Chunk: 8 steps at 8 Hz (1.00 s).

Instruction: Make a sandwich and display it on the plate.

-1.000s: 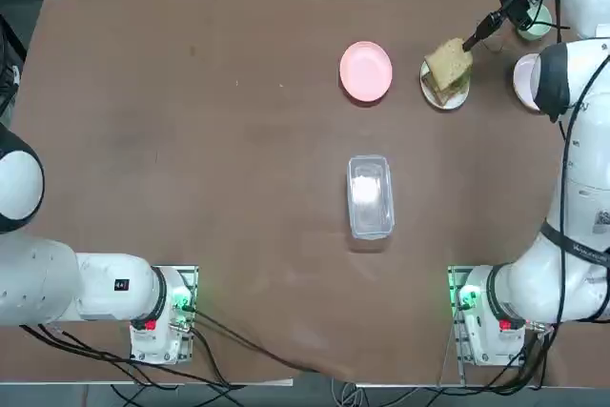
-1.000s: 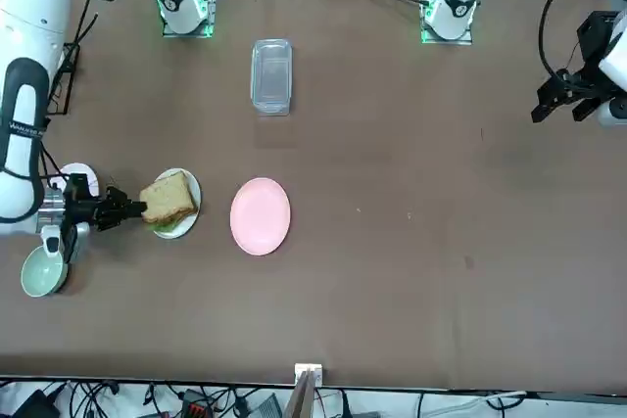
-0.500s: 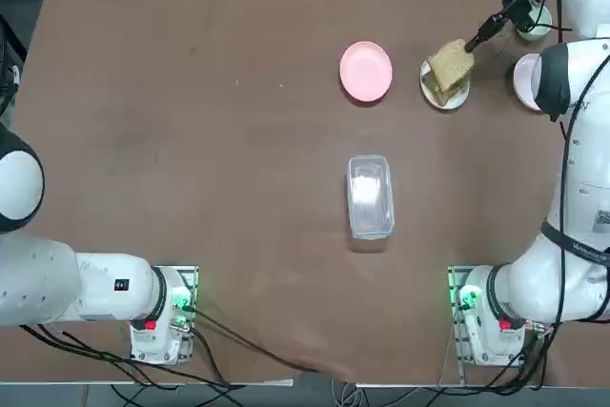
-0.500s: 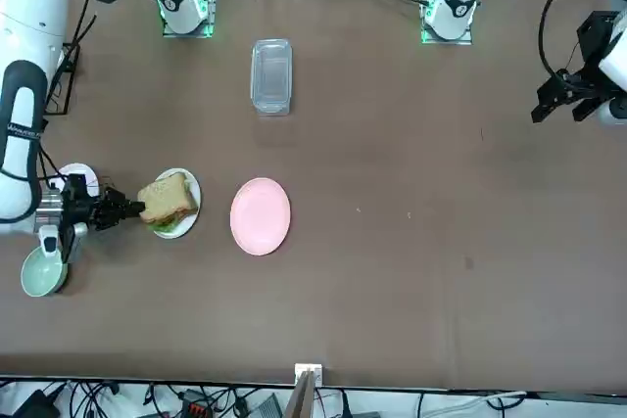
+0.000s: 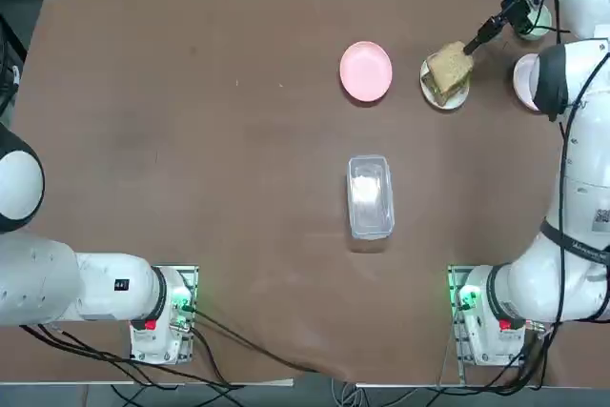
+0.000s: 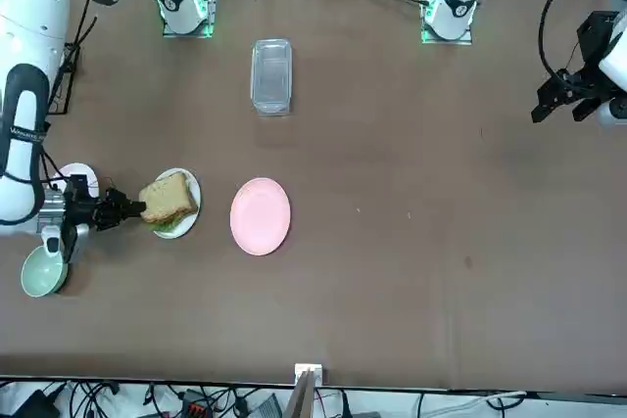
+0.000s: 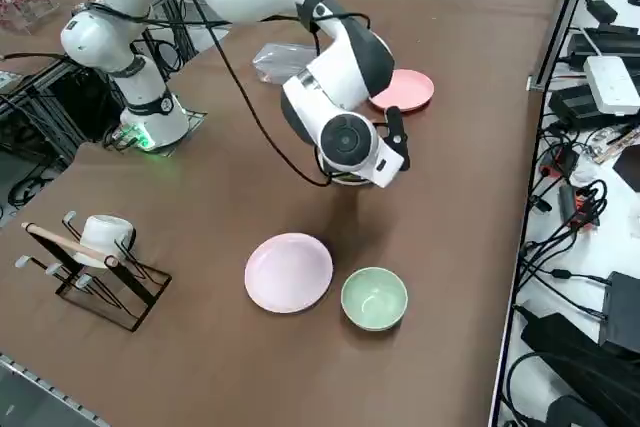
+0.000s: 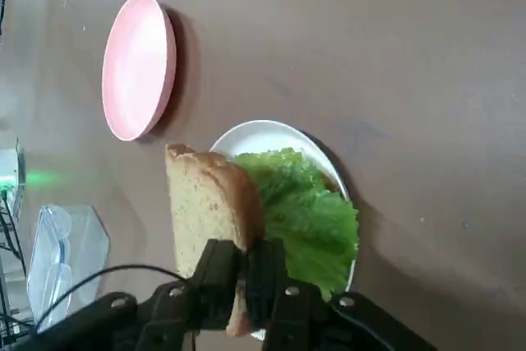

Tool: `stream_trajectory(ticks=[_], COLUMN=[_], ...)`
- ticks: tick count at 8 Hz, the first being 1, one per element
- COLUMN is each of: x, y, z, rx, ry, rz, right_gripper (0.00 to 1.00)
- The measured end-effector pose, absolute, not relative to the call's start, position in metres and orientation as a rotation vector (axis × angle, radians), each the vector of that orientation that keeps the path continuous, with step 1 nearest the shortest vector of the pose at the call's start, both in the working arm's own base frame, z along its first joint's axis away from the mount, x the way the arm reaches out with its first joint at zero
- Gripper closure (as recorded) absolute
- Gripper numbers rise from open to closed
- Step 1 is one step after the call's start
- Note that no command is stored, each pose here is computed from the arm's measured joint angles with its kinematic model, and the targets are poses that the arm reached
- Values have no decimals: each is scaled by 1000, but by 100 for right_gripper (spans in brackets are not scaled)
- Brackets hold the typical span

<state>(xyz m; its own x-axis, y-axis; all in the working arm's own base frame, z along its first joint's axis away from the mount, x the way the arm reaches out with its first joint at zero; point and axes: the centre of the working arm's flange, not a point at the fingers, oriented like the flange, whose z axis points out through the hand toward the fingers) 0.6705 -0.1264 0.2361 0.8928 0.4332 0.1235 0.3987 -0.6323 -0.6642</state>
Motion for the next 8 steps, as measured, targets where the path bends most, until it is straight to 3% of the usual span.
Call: stream_trajectory(ticks=[3, 6, 7, 8], x=[671, 676, 680, 683], y=[-126, -126, -128, -132], z=[236, 244, 251, 259], rx=[-2327, -2334, -2341, -2356], ry=[-595, -612, -622, -617], rz=[61, 43, 28, 18], right_gripper=[69, 57, 48, 31])
